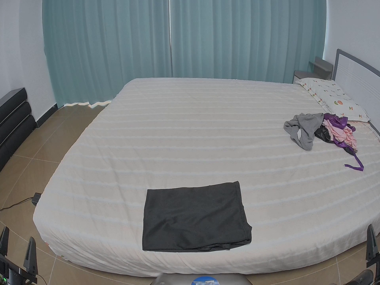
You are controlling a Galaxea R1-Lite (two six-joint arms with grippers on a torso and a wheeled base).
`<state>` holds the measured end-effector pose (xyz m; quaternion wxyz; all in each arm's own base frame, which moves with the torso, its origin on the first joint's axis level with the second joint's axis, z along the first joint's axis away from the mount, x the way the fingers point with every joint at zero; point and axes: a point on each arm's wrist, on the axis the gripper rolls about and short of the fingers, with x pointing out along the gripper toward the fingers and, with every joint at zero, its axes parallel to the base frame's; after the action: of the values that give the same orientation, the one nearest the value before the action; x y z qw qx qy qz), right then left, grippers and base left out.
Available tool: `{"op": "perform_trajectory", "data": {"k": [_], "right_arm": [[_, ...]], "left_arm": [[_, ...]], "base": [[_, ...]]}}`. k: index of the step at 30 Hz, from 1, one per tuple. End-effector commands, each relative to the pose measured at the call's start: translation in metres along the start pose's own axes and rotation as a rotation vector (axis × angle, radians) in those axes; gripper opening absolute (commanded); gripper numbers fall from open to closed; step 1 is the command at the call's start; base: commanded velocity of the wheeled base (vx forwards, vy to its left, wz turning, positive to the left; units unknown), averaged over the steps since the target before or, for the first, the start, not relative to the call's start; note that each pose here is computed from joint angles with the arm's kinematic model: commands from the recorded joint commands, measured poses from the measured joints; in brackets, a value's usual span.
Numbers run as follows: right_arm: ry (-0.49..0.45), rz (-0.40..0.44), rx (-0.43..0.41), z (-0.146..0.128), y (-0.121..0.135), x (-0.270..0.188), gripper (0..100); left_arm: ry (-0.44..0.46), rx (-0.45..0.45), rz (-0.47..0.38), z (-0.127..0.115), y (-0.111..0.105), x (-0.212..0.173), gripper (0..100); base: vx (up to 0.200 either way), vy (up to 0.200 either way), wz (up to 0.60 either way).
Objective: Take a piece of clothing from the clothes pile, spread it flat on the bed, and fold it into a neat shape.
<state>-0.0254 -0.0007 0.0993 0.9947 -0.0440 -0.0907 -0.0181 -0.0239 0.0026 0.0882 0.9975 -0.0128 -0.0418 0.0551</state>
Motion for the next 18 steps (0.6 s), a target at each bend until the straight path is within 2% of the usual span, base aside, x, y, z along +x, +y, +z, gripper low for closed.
{"op": "perform_trajectory", "data": {"k": [1,3,10,15,18], "right_arm": [[0.102,-0.038,0.0,-0.0154,0.0003,-0.0006,100],[0.109,-0.041,0.004,-0.016,0.0003,-0.0007,100],[0.112,-0.045,0.024,-0.0159,0.0003,-0.0006,100],[0.127,-0.052,0.031,-0.0175,0.0004,-0.0006,100],[0.154,-0.062,0.086,-0.0187,0.0003,-0.0014,100]], "left_arm": [[0.028,-0.003,-0.045,-0.0064,-0.001,0.0007,100],[0.03,-0.004,-0.06,-0.0064,-0.0013,0.0008,100],[0.034,0.004,-0.2,-0.0066,-0.0045,0.0004,100],[0.035,0.009,-0.2,-0.0068,-0.0044,0.0004,100],[0.112,0.025,-0.17,-0.0141,-0.0035,-0.0005,100]], "base": [[0.0,0.0,0.0],[0.0,0.0,0.0],[0.0,0.0,0.0],[0.0,0.0,0.0],[0.0,0.0,0.0]]}}
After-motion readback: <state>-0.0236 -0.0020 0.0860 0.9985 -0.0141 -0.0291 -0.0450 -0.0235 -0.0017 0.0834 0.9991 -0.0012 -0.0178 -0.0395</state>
